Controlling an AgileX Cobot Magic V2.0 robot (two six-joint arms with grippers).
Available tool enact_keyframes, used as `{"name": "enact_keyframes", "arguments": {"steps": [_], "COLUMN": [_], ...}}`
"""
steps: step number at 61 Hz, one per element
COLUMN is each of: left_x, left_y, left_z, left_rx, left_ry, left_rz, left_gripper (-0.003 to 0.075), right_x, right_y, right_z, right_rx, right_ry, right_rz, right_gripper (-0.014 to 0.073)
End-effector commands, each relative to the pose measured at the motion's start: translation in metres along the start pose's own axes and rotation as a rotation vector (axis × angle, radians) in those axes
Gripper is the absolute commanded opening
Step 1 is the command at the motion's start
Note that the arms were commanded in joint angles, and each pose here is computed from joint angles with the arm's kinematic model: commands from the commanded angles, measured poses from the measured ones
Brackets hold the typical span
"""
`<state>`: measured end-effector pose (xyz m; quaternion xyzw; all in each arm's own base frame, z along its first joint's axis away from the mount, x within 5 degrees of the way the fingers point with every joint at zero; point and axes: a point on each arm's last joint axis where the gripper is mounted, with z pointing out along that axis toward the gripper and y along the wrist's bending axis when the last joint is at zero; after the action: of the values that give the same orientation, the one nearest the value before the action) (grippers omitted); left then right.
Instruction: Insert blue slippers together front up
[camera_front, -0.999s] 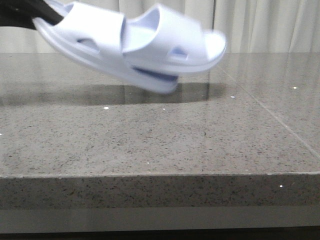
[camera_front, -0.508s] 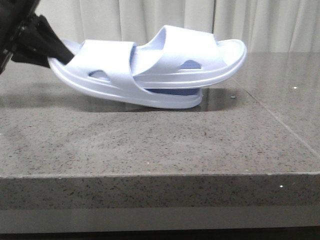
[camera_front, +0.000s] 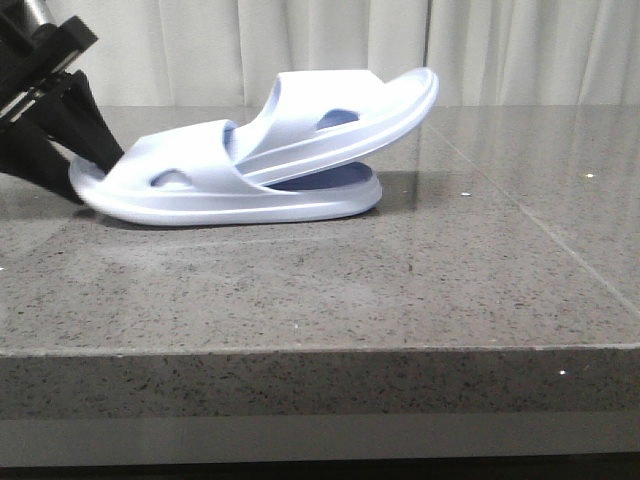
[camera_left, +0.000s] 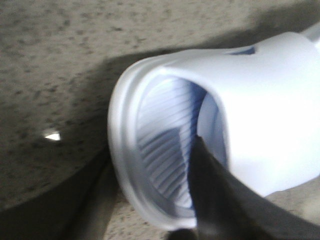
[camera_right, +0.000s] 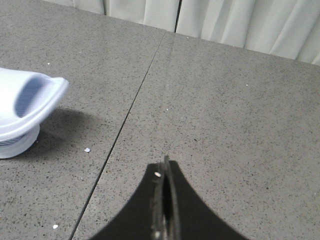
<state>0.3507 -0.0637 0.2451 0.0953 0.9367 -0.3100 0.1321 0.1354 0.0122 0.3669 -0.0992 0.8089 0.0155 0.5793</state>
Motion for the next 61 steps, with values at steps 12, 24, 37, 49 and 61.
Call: {"name": "enact_keyframes", "arguments": {"steps": [12,24,37,49,61], "left_x": [-0.012,-0.027,-0.03,-0.012,0.032], "left_y": [-0.004,-0.012,-0.039,-0.065,-0.094], "left_z": [-0.035,-0.069,-0.105,-0.141,-0.184], "left_rx": [-0.222,-0.372,-0.38,-0.418,-0.486], "left_ry": [-0.021,-0.008,-0.1,-0.227,-0.557], "left_rz": [0.03,0.051,0.086,0.146,0.238], "left_gripper": [0.0425,0.0394,-0.0018,-0.002,-0.002], "right_x": [-0.015,-0.015,-0.014,-0.015,-0.015], "right_y": [-0.003,-0.003,-0.004,-0.004,-0.006], "right_z": [-0.006,-0.006,-0.004,-0.004,-0.002], "right_rx": [0.036,0.036,0.035,0.039,0.07], "right_ry": [-0.105,-0.105,-0.098,-0.107,-0.141], "right_rz": [-0.007,-0.007,-0.006,-0.006,-0.023], "right_gripper": [-0.0059,-0.0059,-0.0059,-0.0059,-0.0059]}}
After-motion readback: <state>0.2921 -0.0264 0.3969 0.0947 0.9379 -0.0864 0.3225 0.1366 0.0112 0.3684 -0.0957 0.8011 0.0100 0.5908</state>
